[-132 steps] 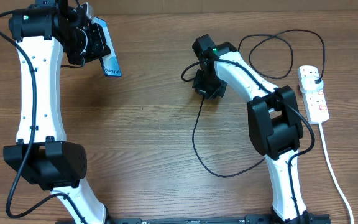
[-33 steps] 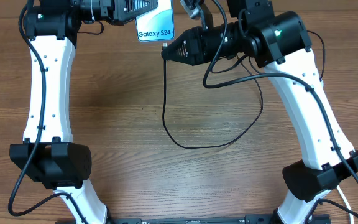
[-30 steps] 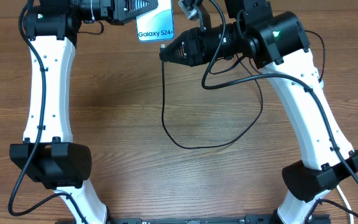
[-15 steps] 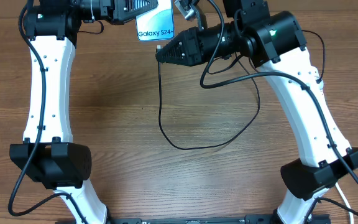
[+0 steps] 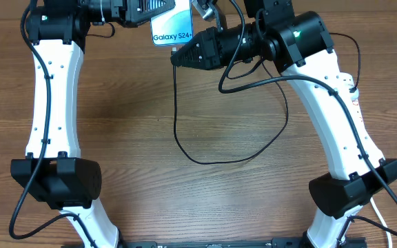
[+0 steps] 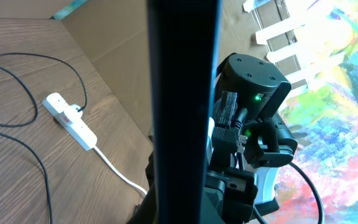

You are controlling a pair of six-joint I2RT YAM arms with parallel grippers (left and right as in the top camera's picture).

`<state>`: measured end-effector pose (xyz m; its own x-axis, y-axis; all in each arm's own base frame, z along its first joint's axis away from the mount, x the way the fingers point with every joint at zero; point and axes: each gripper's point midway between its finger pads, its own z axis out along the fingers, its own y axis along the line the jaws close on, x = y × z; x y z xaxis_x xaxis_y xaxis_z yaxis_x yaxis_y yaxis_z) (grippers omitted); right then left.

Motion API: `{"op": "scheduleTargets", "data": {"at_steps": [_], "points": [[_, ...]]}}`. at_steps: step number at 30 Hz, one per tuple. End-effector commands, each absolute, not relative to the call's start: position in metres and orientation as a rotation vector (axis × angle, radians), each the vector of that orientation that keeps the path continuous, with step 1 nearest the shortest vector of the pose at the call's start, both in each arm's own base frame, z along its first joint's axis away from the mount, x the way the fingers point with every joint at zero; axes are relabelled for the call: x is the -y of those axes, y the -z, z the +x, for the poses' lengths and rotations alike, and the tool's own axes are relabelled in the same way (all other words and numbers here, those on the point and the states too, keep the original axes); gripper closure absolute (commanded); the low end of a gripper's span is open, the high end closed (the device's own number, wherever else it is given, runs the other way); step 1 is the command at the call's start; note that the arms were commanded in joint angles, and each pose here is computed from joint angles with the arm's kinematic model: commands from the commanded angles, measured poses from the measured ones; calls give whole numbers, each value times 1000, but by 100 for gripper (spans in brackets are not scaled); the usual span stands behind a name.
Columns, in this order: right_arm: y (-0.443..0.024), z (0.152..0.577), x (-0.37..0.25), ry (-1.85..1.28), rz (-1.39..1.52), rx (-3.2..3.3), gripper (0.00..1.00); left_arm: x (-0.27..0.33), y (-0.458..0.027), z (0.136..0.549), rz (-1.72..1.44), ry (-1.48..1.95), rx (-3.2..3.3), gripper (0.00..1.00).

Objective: Plug charger to phone and switch on socket

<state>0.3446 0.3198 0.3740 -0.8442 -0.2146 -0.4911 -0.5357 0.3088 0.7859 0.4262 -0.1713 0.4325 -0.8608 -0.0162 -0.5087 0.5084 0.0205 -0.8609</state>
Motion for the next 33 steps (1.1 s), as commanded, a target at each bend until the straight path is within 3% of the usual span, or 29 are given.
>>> {"op": "scheduleTargets", "data": {"at_steps": [1,33], "points": [[-377,340,-322,-1585,-699,-2271,96,173,-457,406,614,1873,-1860,96],[-383,341,-325,-1612,-701,-2242,96,173,-457,406,618,1871,-1858,96]]}}
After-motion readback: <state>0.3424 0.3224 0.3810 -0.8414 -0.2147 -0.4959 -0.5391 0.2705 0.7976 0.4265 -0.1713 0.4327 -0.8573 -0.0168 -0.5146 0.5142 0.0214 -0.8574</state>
